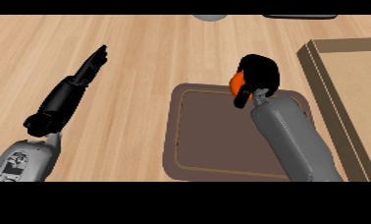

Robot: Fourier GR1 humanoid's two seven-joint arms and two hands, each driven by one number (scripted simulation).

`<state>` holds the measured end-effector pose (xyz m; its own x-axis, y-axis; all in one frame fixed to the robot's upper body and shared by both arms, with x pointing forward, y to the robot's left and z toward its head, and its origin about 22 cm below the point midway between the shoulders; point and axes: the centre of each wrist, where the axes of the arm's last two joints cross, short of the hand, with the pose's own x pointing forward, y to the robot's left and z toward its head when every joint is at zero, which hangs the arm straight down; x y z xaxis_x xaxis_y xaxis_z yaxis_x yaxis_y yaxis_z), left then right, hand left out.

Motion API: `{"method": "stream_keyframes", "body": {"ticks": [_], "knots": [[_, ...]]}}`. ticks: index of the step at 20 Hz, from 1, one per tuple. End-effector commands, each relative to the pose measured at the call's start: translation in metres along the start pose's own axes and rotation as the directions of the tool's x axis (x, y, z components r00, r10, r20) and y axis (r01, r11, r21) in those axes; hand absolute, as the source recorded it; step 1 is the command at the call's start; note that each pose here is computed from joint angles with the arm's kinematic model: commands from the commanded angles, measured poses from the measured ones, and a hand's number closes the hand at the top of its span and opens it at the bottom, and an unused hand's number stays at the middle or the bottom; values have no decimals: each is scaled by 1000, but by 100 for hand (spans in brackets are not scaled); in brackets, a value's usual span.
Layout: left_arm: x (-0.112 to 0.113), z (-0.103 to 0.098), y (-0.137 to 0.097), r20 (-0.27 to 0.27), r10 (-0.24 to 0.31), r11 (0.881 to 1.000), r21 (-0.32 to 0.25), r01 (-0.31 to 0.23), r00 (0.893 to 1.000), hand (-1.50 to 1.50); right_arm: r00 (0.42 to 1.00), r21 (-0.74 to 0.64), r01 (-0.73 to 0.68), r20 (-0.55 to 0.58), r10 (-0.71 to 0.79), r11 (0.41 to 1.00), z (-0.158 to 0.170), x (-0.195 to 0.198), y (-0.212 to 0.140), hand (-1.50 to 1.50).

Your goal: Pick the squash from the tray and place it in the cardboard box

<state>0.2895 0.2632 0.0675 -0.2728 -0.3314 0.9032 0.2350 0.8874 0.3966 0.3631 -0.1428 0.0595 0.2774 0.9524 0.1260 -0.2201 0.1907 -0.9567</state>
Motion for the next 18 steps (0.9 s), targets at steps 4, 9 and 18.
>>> {"method": "stream_keyframes", "body": {"ticks": [4,9,18], "knots": [[15,-15,-6,9,-12,1000,-10,12,1000,0,995,-181,73,85,-58,981,-58,-31,-39,150],[-12,-4,13,-17,6,1000,22,-6,1000,0,988,-321,-33,131,79,946,-50,5,-77,150],[-5,5,1,-29,7,1000,-4,-7,1000,0,970,-586,147,-72,-232,797,-49,-11,-163,150]]}}
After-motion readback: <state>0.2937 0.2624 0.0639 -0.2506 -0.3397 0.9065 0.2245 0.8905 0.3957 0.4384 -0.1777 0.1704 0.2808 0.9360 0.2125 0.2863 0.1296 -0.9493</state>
